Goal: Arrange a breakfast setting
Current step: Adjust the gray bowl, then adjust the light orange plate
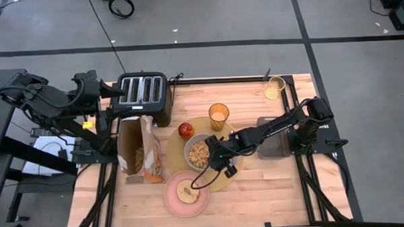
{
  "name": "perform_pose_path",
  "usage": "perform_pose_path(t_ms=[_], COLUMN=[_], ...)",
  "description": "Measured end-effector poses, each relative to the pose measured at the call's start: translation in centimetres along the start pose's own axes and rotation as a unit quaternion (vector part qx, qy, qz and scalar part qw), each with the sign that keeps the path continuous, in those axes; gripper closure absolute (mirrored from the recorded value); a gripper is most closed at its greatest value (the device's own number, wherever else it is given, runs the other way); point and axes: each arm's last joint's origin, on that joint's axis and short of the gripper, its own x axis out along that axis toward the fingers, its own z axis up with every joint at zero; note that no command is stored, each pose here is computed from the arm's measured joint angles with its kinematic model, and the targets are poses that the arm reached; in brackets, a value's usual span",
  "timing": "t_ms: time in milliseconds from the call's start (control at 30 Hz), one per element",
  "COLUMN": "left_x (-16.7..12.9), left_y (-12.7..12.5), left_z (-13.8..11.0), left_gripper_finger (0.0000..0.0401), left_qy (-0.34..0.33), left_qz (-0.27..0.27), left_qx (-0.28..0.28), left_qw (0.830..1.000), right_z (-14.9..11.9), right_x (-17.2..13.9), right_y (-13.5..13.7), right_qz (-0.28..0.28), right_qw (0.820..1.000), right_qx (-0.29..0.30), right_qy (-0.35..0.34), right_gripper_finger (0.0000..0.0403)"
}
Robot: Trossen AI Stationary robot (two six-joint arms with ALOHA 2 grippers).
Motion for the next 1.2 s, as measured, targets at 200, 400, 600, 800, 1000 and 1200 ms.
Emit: perform_pose_path(t_ms=[200,400,600,800,1000,1200], left_x=[0.0,0.0,-0.1,-0.2,-0.4,-0.4], left_y=[0.0,-0.1,-0.3,-0.7,-0.7,-0.7], left_z=[0.0,0.3,1.0,2.2,2.7,2.7], left_gripper_finger=[0.0157,0.0157,0.0157,0.0157,0.0157,0.0157], left_qy=[0.000,-0.012,-0.042,-0.093,-0.116,-0.117], left_qz=[0.000,-0.007,-0.017,-0.029,-0.031,-0.032], left_qx=[0.000,-0.001,0.019,0.031,0.040,0.031], left_qw=[1.000,1.000,0.999,0.995,0.992,0.992], right_z=[0.0,1.7,5.9,6.2,6.9,7.1], right_x=[0.1,-1.5,-6.1,-4.9,-0.9,4.1], right_y=[0.0,0.1,1.8,6.1,9.0,10.9], right_qz=[0.009,-0.016,-0.043,0.007,0.008,0.019], right_qw=[1.000,0.999,0.993,0.986,0.979,0.977], right_qx=[0.001,-0.007,-0.065,-0.143,-0.166,-0.177], right_qy=[-0.006,-0.034,-0.087,-0.090,-0.118,-0.115], right_gripper_finger=[0.0273,0.0273,0.0273,0.0273,0.0271,0.0270])
